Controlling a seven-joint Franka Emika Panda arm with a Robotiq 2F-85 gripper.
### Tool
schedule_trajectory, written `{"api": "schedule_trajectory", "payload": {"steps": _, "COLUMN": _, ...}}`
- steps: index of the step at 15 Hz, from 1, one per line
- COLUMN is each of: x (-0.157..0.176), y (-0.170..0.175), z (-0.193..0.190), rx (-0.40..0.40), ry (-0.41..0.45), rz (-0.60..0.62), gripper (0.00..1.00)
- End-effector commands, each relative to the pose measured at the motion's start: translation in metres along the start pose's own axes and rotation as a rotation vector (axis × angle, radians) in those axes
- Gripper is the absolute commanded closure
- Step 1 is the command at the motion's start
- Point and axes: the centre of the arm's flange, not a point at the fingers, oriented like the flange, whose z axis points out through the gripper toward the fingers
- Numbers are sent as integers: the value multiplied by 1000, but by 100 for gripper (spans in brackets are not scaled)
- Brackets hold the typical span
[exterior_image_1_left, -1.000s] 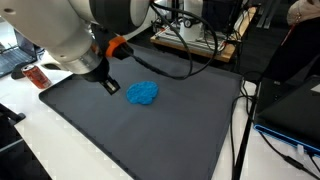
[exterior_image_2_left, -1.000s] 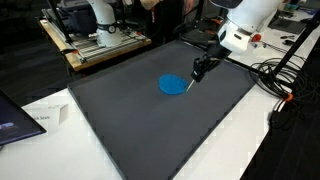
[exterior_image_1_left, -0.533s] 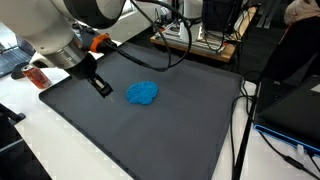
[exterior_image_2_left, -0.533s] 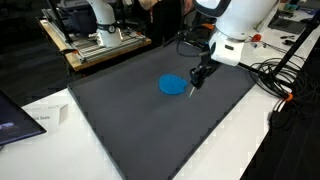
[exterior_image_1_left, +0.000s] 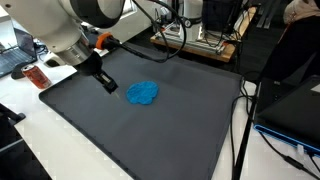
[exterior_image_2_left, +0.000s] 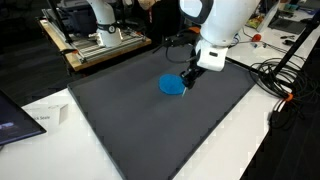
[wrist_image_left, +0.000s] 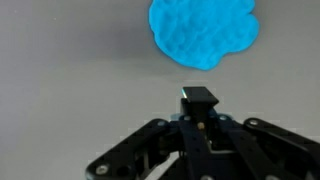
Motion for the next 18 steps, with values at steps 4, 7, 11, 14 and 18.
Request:
{"api": "schedule_trajectory", "payload": {"steps": 4, "x": -15, "y": 2, "z": -8, "rx": 2, "ry": 6, "rz": 0, "gripper": 87}}
{"api": "schedule_trajectory", "payload": {"steps": 7, "x": -17, "y": 0, "z": -10, "rx": 5, "ry": -8, "rz": -9, "gripper": 97}}
{"api": "schedule_trajectory", "payload": {"steps": 11, "x": -26, "y": 1, "z": -8, "rx": 37, "ry": -46, "rz": -40, "gripper": 97}}
{"api": "schedule_trajectory", "payload": {"steps": 14, "x": -31, "y": 6, "z": -7, "rx": 76, "ry": -27, "rz": -65, "gripper": 97}}
{"api": "schedule_trajectory", "payload": {"steps": 18, "x": -37, "y": 22, "z": 5, "rx": 137, "ry": -17, "rz": -88, "gripper": 97}}
